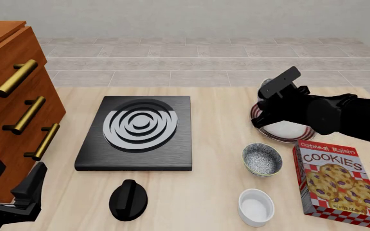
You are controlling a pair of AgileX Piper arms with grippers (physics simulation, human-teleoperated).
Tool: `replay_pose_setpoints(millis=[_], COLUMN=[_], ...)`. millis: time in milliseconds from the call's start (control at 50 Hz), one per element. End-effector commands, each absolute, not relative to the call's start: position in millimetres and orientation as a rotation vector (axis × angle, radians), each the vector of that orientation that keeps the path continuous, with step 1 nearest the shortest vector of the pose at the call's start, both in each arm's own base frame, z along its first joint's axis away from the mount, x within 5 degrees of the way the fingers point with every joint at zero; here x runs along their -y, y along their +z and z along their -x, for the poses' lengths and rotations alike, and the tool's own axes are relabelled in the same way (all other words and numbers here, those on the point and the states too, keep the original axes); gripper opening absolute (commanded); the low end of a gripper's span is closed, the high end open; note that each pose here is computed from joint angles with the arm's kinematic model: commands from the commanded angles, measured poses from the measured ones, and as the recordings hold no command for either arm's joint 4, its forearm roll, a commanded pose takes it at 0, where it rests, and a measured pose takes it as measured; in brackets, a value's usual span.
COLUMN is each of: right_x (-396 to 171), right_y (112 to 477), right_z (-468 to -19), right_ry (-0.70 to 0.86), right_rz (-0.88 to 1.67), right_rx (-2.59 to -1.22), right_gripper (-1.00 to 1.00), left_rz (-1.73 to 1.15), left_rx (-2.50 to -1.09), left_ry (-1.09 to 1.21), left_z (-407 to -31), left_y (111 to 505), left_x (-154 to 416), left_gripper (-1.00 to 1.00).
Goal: Pick the akita bowl from table center and place it on the plate.
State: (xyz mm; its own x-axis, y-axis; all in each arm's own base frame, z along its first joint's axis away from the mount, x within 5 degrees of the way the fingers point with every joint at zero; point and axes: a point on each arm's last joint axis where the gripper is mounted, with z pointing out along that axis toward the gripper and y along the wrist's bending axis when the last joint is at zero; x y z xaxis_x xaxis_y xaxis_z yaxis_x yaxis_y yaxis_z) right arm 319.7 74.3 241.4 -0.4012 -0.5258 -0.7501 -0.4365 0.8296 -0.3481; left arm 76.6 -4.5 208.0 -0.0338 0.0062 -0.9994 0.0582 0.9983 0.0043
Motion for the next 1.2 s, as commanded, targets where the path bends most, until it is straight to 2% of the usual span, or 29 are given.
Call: replay_pose_setpoints(millis=[20, 180, 400, 540, 800, 1200], right_x=[-45, -21, -11, -5, -15, -8], right_y=[226, 211, 205, 186, 167, 135], right_z=[-336, -350, -374, -380, -392, -412], right_ry=[-0.164, -0.208, -0.181, -0.202, -0.151, -0.153], right_rz=[0.600, 0.535, 0.418, 0.439, 0.412, 0.415], right_rx=[-2.102, -2.132, -2.166, -2.196, -2.241, -2.331], right_gripper=[-1.00, -1.00, -1.00, -1.00, -1.00, -1.00], left_rz=[-0.053, -0.049, -0.047, -0.051, -0.045, -0.047], left_rx=[-1.607, -1.607, -1.607, -1.608, -1.609, -1.611], left_ry=[-0.042, -0.039, -0.040, -0.043, -0.041, -0.042], left_z=[-78, -79, -80, -81, -81, -80], left_y=[208, 208, 208, 208, 208, 208], left_x=[5, 4, 4, 5, 4, 5], left_gripper=[1.00, 1.00, 1.00, 1.00, 1.00, 1.00])
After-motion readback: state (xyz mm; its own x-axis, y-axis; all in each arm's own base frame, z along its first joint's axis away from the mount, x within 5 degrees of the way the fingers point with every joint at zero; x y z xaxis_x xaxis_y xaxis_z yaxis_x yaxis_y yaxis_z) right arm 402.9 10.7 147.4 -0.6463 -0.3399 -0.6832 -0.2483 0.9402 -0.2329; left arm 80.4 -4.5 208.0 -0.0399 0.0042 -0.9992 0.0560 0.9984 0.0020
